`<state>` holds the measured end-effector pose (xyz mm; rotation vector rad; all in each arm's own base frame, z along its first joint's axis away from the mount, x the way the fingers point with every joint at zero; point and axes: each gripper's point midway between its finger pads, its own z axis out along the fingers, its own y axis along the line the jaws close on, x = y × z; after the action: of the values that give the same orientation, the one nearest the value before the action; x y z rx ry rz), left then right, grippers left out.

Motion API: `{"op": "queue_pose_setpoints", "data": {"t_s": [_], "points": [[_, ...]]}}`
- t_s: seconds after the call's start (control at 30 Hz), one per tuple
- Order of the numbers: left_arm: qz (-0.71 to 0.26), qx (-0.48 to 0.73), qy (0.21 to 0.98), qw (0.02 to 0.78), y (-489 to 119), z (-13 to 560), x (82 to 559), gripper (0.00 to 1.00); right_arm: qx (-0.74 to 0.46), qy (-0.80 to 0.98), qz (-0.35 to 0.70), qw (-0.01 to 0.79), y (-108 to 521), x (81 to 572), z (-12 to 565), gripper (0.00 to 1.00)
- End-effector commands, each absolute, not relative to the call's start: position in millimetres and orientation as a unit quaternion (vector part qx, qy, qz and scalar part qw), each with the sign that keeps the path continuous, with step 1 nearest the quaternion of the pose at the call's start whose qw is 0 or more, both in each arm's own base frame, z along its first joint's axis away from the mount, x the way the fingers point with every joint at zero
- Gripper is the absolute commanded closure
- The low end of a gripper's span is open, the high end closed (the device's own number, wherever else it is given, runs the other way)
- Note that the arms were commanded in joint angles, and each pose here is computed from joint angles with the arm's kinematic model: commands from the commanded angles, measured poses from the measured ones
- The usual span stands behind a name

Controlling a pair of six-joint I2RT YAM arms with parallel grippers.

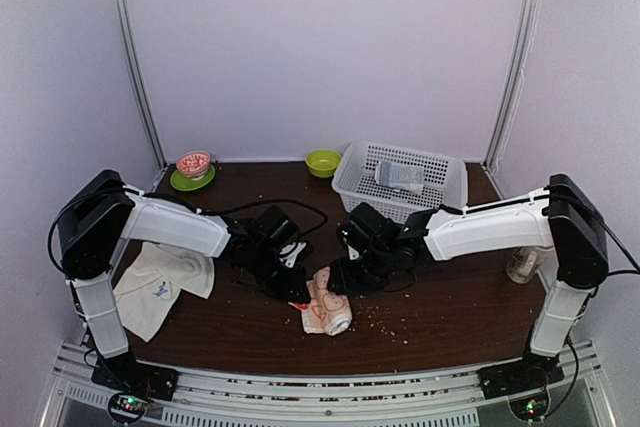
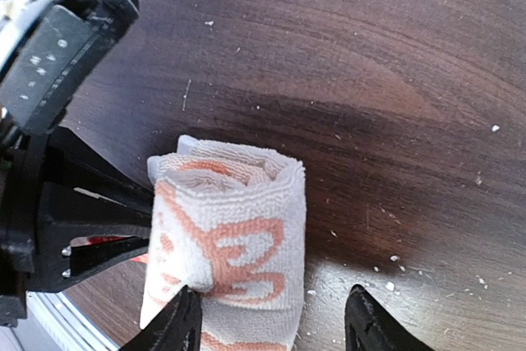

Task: Roll the towels
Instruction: Roll the towel at the center of the board.

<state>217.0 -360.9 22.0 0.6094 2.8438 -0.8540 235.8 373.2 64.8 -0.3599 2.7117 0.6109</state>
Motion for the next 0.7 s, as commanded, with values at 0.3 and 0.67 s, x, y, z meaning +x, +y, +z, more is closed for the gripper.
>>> {"op": "queue_pose_setpoints", "data": {"t_s": [0.3, 0.67], "points": [[-0.279, 0.204, 0.937, 0.049, -355, 26, 206, 0.87, -0.13, 0.954, 0.219, 0.158, 395, 235, 54, 0.4], [-0.277, 0.207, 0.937, 0.053, -351, 33, 204, 0.87, -0.139, 0.953, 0.226, 0.148, 418, 228, 45, 0.34]]}}
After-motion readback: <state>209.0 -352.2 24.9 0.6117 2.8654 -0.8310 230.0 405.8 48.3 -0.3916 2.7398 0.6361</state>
